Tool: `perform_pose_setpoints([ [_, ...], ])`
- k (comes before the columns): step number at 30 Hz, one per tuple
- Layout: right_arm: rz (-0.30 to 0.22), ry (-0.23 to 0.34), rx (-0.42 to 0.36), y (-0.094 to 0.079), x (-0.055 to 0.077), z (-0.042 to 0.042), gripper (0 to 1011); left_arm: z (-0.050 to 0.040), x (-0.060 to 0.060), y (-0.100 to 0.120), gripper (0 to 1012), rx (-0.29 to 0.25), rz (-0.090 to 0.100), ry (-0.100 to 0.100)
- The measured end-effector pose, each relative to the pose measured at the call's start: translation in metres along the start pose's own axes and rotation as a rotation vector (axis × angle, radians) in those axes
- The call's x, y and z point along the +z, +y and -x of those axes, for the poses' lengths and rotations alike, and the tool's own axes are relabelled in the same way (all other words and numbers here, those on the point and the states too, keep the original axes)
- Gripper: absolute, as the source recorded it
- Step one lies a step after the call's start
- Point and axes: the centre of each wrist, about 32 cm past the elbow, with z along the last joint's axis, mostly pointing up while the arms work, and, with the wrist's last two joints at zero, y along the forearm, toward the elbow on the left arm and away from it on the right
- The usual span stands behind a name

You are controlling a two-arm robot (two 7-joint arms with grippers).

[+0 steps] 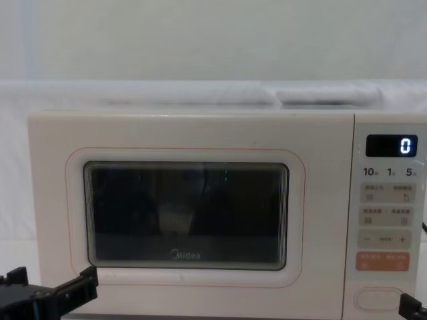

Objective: Press the button to open the microwave door with one hand; close the microwave door with the other hand.

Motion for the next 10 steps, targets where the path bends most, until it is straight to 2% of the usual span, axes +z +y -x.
perform_pose_setpoints([
  [10,0.000,0.000,0.000,0.0000,0.0000,0.0000,1002,0.0001,0.0005,-0.0002,1001,-0.002,0.001,0.000],
])
